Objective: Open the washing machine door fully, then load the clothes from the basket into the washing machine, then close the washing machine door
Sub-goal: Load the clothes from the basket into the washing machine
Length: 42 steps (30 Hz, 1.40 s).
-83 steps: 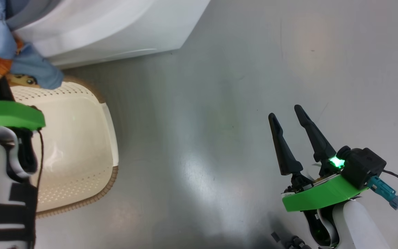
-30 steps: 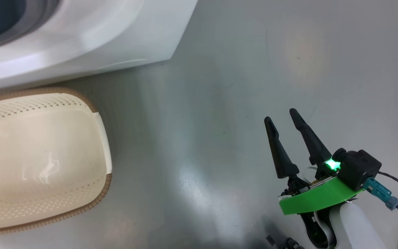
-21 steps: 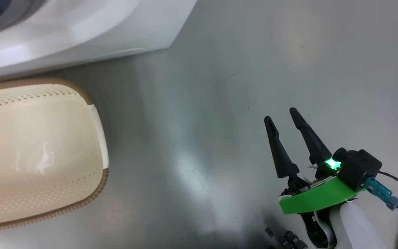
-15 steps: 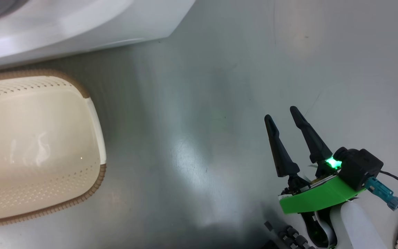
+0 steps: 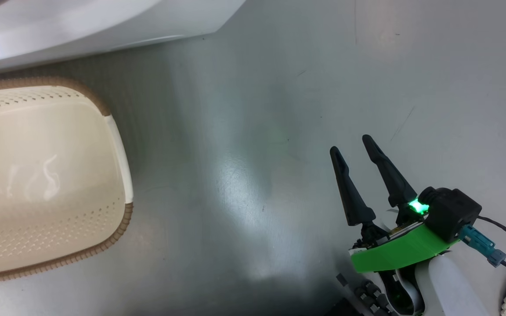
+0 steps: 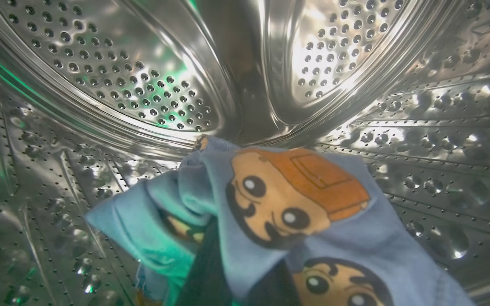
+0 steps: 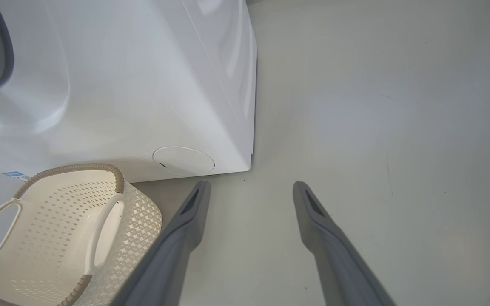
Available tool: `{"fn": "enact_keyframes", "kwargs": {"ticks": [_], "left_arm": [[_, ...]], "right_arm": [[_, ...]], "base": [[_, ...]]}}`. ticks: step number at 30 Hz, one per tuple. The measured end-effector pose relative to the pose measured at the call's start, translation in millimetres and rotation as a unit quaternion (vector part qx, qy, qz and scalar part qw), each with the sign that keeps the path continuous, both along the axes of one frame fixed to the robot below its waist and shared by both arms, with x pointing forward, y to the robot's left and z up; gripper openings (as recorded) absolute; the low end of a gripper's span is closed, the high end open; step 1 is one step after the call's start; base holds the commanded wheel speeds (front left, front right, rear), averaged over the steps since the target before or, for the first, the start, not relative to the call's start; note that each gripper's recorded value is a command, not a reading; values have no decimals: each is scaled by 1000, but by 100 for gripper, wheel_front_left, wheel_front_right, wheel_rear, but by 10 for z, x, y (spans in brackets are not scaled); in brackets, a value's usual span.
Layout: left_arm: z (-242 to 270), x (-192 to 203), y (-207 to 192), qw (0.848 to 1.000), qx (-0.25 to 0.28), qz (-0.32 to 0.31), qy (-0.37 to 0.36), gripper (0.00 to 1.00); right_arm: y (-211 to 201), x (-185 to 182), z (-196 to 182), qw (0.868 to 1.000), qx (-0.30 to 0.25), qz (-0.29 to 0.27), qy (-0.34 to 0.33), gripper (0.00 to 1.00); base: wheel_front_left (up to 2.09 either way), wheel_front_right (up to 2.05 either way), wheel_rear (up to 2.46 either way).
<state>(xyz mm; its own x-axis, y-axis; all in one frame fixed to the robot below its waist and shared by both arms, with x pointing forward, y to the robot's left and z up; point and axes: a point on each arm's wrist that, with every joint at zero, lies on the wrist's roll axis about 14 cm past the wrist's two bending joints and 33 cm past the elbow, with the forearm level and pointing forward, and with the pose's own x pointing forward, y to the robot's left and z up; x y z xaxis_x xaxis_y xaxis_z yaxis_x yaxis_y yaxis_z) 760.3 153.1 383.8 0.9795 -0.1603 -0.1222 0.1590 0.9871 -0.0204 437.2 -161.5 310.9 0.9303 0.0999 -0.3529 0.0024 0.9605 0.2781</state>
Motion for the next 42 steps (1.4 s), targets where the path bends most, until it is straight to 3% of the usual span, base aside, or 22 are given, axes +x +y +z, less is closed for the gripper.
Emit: {"fn": "enact_keyframes", "kwargs": {"ticks": [8,9,10,11,25,42], "left_arm": [[-33,-16,-68,1000,-3,-11,10,0],[-15,-13,-66,1000,-4,-11,4,11],[5,-8,-62,1000,-4,-11,-1,82],[24,-5,-62,1000,-3,-11,-6,100],[269,-92,-149,999,-3,-13,-44,100],[536,-727,-103,998,-20,0,-54,100]], "right_arm": [[24,8,9,1000,3,3,-2,100],[25,9,8,1000,3,3,-2,100],[26,9,9,1000,3,3,-2,100],[25,10,13,1000,3,3,-2,100],[13,133,128,1000,4,0,-26,100],[75,115,615,997,-4,12,-79,100]], "base": [[0,0,0],[0,0,0],[0,0,0],[0,0,0],[0,0,0],[0,0,0]]}}
